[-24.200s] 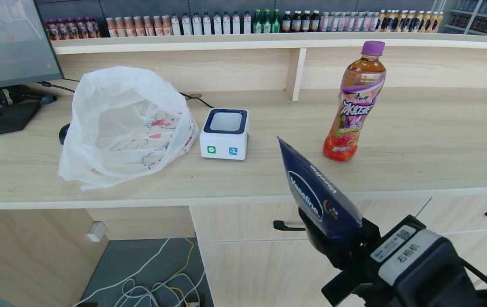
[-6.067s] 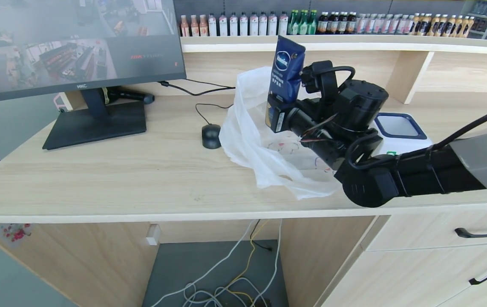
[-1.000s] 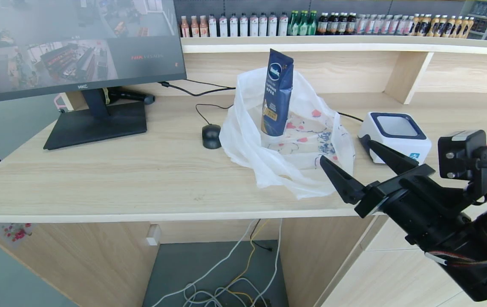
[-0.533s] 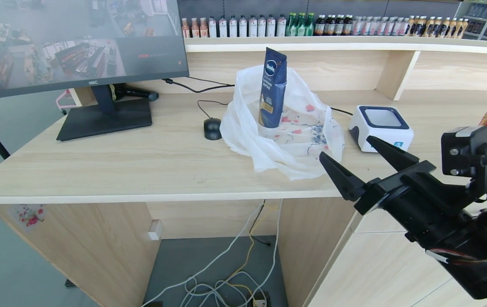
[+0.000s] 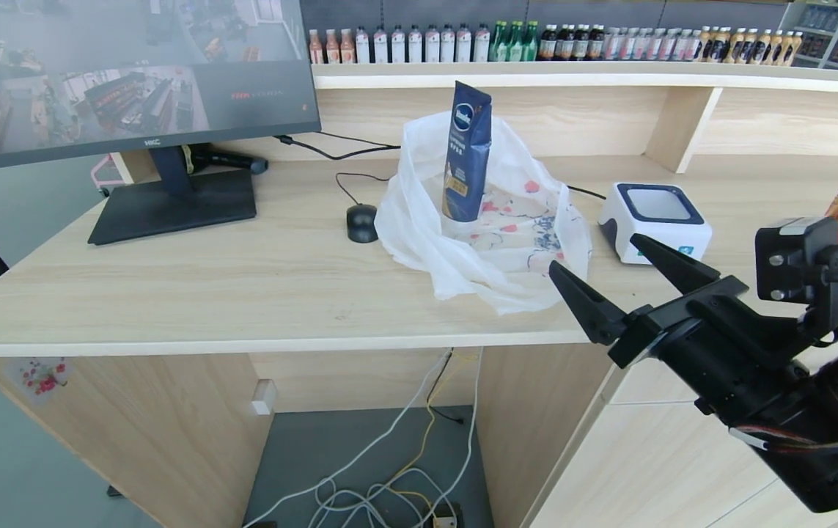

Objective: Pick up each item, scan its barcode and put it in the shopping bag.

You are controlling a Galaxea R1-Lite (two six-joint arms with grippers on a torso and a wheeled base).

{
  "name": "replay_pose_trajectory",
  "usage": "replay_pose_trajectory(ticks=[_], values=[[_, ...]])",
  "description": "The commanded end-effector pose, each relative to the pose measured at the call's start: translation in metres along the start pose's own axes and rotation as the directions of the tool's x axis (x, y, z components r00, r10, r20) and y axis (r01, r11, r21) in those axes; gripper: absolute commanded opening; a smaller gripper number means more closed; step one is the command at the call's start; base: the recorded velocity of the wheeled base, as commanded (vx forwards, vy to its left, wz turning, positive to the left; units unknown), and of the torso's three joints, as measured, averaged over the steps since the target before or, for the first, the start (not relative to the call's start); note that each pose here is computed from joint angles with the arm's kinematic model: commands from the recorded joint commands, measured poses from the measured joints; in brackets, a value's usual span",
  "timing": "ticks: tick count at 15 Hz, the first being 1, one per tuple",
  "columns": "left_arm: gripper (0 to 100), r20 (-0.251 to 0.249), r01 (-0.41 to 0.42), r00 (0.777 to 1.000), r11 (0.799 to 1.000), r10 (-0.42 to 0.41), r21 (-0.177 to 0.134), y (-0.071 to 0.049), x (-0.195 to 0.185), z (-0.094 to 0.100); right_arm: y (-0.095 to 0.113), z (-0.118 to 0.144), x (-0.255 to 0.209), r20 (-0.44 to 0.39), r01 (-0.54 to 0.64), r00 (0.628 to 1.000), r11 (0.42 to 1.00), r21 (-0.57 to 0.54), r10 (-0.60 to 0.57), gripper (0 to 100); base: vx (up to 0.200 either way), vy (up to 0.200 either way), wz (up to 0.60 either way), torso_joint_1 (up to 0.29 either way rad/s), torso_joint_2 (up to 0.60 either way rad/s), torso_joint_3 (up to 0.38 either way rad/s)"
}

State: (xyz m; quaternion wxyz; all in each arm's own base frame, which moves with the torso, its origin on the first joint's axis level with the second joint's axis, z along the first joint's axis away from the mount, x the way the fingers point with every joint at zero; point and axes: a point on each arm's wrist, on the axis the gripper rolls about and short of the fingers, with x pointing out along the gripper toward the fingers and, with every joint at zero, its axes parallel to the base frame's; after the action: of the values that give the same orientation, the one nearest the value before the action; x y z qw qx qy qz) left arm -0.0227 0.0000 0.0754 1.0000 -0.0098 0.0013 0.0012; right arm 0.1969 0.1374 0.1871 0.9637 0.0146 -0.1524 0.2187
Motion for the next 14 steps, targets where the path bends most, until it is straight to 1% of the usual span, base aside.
replay_pose_trajectory(ticks=[1,5,8,14], values=[[100,0.001,-0.001,1.000,1.000,0.001,0.001,0.0000,0.0000,0.0001,0.0002,-0.0003,0.0013,0.001,0.001,1.000,1.000,-0.007,-0.001,100,0.000,-0.200,0.00,0.002,0.01,0.002],[100,0.001,-0.001,1.000,1.000,0.001,-0.003,0.0000,0.0000,0.0001,0.0006,-0.0021,-0.0018,-0.011,-0.004,1.000,1.000,-0.025,0.004,100,0.000,-0.200,0.00,0.010,0.00,0.001],[100,0.003,-0.001,1.000,1.000,0.001,-0.003,0.0000,0.0000,0.0002,-0.0006,0.0035,-0.0039,0.008,0.000,1.000,1.000,-0.022,0.000,100,0.000,-0.200,0.00,0.002,0.00,0.002],[100,0.001,-0.001,1.000,1.000,0.001,-0.003,0.0000,0.0000,0.0001,-0.0013,0.0072,-0.0061,0.020,0.001,1.000,1.000,-0.022,-0.001,100,0.000,-0.200,0.00,0.000,0.00,0.000]])
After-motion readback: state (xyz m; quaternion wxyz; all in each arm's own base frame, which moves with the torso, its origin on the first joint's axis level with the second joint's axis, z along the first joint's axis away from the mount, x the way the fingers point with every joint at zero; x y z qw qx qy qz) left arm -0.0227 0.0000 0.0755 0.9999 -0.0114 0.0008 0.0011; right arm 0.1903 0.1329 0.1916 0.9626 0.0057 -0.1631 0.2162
